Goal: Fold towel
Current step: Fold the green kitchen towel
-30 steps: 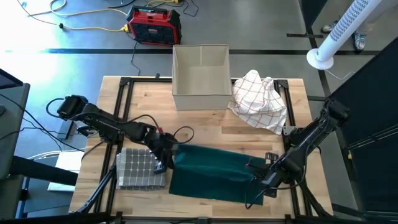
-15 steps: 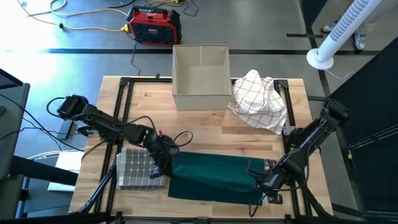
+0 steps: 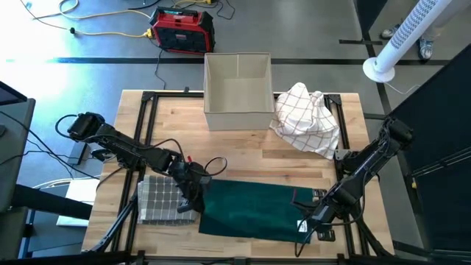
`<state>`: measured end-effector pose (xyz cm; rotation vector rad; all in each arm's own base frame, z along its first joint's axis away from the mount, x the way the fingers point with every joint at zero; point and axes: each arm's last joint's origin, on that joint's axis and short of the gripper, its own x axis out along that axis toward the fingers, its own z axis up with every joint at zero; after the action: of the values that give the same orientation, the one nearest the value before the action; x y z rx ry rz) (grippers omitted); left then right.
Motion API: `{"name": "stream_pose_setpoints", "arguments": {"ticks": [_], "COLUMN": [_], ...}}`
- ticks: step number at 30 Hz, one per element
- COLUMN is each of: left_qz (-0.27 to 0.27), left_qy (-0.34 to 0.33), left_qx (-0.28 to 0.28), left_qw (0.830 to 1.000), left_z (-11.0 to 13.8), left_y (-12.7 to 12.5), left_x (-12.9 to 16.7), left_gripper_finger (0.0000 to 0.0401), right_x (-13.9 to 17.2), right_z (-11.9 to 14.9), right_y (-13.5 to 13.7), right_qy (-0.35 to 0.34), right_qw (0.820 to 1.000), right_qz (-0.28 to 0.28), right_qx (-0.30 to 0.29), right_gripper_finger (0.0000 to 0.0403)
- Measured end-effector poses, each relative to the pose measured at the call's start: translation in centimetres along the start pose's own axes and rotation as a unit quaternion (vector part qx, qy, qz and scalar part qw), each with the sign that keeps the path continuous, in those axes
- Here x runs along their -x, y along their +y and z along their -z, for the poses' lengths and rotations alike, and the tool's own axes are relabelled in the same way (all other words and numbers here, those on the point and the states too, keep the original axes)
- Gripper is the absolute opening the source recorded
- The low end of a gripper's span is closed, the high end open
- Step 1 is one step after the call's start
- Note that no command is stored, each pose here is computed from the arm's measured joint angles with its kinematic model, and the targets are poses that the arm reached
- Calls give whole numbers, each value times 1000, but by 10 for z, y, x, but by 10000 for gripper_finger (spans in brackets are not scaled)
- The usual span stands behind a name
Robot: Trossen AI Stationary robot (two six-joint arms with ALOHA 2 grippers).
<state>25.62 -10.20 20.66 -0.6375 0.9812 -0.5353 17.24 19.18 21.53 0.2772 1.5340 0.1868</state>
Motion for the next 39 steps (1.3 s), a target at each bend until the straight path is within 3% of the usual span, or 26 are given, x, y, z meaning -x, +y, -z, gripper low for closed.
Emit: {"name": "stream_pose_setpoints", "arguments": {"ticks": [6,10,17,21,28,34,39], "left_qz": [4,-40,-147,-174,-190,-197,-249], "left_qy": [24,14,-15,-5,65,92,57], "left_qx": [22,-11,-100,-96,-71,-38,-16], "left_qw": [999,999,984,980,977,975,967], "left_z": [3,4,-3,-8,-2,0,-9], "left_y": [1,8,27,47,85,106,119], "left_x": [1,2,5,3,-21,-29,-14], "left_gripper_finger": [175,183,157,110,11,10,2], "right_x": [1,-3,-27,-44,-61,-59,-52], "right_z": [-2,-7,-7,-5,0,4,8], "right_y": [-7,-13,-36,-46,-59,-78,-97], "right_qy": [-29,-70,-112,-125,-137,-125,-103], "right_qw": [996,988,963,950,923,894,866], "right_qz": [46,63,83,53,27,106,181], "right_qx": [-74,-122,-231,-283,-359,-418,-454], "right_gripper_finger": [191,170,78,10,2,0,0]}}
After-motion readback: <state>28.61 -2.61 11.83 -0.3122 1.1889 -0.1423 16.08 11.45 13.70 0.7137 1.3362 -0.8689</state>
